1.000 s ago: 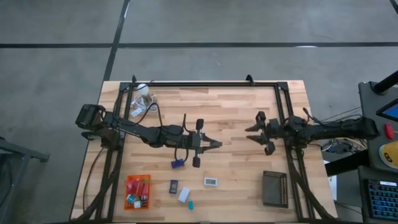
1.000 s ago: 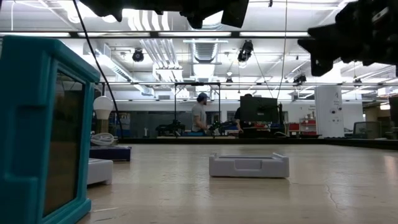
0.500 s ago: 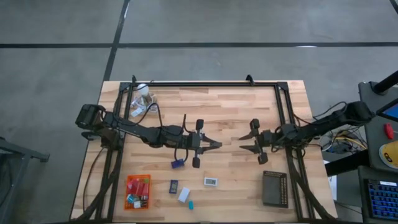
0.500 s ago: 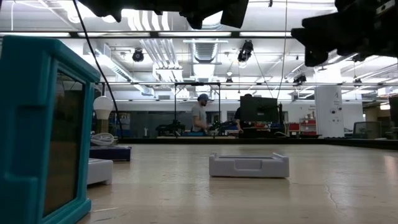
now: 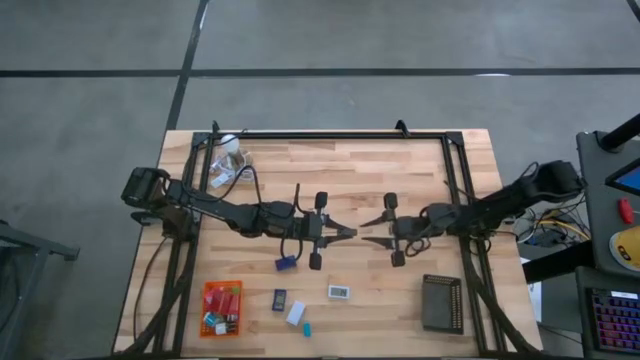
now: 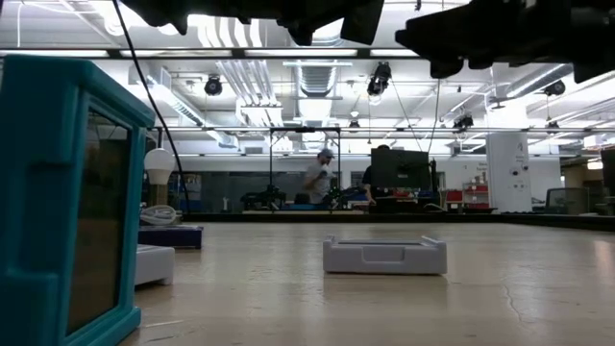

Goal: Pick & Place Office items
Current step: Put the black digital clock into the black bin

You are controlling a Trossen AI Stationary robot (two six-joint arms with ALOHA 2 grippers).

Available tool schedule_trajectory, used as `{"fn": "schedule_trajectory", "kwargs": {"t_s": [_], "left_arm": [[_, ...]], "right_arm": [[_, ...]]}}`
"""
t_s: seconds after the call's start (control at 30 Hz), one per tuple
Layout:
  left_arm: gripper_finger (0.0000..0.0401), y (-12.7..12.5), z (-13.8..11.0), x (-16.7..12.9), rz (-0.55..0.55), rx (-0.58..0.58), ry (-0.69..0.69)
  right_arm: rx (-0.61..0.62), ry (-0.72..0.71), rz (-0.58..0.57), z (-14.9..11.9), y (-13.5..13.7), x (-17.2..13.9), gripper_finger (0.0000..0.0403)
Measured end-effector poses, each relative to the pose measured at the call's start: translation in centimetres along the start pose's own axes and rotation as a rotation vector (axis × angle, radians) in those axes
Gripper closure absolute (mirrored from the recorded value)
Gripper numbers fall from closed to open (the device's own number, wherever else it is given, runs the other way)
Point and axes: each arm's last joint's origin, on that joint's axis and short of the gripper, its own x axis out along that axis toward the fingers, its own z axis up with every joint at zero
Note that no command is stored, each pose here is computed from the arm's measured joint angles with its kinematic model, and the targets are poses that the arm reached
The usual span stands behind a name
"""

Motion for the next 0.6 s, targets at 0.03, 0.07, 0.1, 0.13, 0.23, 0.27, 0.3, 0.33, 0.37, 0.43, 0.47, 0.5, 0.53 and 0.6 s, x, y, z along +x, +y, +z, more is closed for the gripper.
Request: {"fn": "schedule_trajectory", "kwargs": {"t_s": [0.03,0.07,0.1,0.13,0.23,0.27,0.3,0.33,0.37,0.43,0.47,0.5,0.53,0.6], "left_arm": [[0.0343,0.0,0.0,0.0,0.0,0.0,0.001],[0.0343,0.0,0.0,0.0,0.0,0.0,0.002],[0.0343,0.0,0.0,0.0,0.0,0.001,0.002],[0.0343,0.0,0.0,0.0,0.0,0.004,0.001],[0.0343,0.0,0.0,0.0,0.0,0.021,-0.002],[0.0343,0.0,0.0,0.0,0.0,0.022,-0.002],[0.0343,0.0,0.0,0.0,0.0,0.022,-0.002],[0.0343,0.0,0.0,0.0,0.0,0.022,-0.002],[0.0343,0.0,0.0,0.0,0.001,0.022,-0.002],[0.0343,0.0,0.0,0.0,0.0,0.023,-0.002],[0.0343,0.0,0.0,0.0,0.001,0.026,-0.002],[0.0343,0.0,0.0,0.0,0.001,0.026,-0.002],[0.0343,0.0,0.0,0.0,-0.001,0.027,0.003],[0.0343,0.0,0.0,0.0,-0.002,0.026,0.004]], "right_arm": [[0.009,0.005,-0.002,0.0,0.0,0.2,0.0264],[0.018,0.011,-0.012,0.0,0.0,0.4,0.0264],[0.024,0.018,-0.023,-0.1,0.0,0.5,0.0264],[0.027,0.023,-0.039,-0.1,0.0,0.7,0.0264],[0.029,0.03,-0.094,0.1,-0.1,1.3,0.0264],[0.03,0.027,-0.101,0.2,-0.1,1.5,0.0264],[0.03,0.028,-0.102,0.2,-0.1,1.6,0.0264],[0.03,0.036,-0.101,0.1,-0.1,1.7,0.0264],[0.033,0.037,-0.096,0.1,-0.1,1.9,0.0264],[0.036,0.042,-0.09,0.0,0.0,2.2,0.0264],[0.035,0.049,-0.089,-0.1,0.1,2.4,0.0264],[0.034,0.051,-0.088,-0.1,0.1,2.7,0.0264],[0.033,0.057,-0.087,-0.2,0.2,2.9,0.0264],[0.031,0.063,-0.085,-0.3,0.3,3.4,0.0264]]}}
